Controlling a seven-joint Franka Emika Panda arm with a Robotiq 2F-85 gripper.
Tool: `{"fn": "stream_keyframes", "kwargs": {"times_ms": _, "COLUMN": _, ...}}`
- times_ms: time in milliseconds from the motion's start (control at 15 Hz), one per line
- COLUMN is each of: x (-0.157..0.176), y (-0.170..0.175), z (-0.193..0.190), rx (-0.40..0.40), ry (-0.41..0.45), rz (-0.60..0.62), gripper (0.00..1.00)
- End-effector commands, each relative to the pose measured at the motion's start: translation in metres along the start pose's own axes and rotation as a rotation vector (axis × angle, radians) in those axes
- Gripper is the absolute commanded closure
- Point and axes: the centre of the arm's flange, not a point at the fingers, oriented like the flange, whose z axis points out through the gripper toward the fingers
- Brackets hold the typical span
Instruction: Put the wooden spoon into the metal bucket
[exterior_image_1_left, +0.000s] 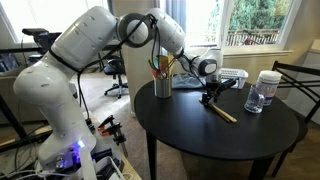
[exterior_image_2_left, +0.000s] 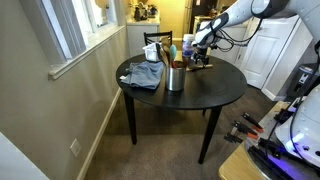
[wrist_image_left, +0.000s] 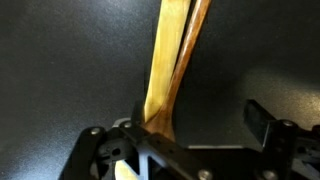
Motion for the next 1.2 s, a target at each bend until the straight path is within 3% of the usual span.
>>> {"fn": "stream_keyframes", "kwargs": {"times_ms": 0, "x": -0.001, "y": 0.003, "z": -0.005, "rx": 0.008, "ry": 0.018, "rz": 0.024, "gripper": 0.00}}
{"fn": "stream_keyframes", "kwargs": {"times_ms": 800, "x": -0.006, "y": 0.008, "z": 0.017, "rx": 0.055, "ry": 0.063, "rz": 0.051, "gripper": 0.00}}
{"fn": "stream_keyframes", "kwargs": {"times_ms": 867, "x": -0.006, "y": 0.008, "z": 0.018, "rx": 0.054, "ry": 0.067, "rz": 0.050, "gripper": 0.25}}
{"fn": "stream_keyframes", "kwargs": {"times_ms": 933, "x": -0.006, "y": 0.008, "z": 0.019, "rx": 0.054, "ry": 0.068, "rz": 0.049, "gripper": 0.27}}
{"fn": "stream_keyframes", "kwargs": {"times_ms": 1133, "x": -0.007, "y": 0.010, "z": 0.015, "rx": 0.045, "ry": 0.069, "rz": 0.054, "gripper": 0.47}}
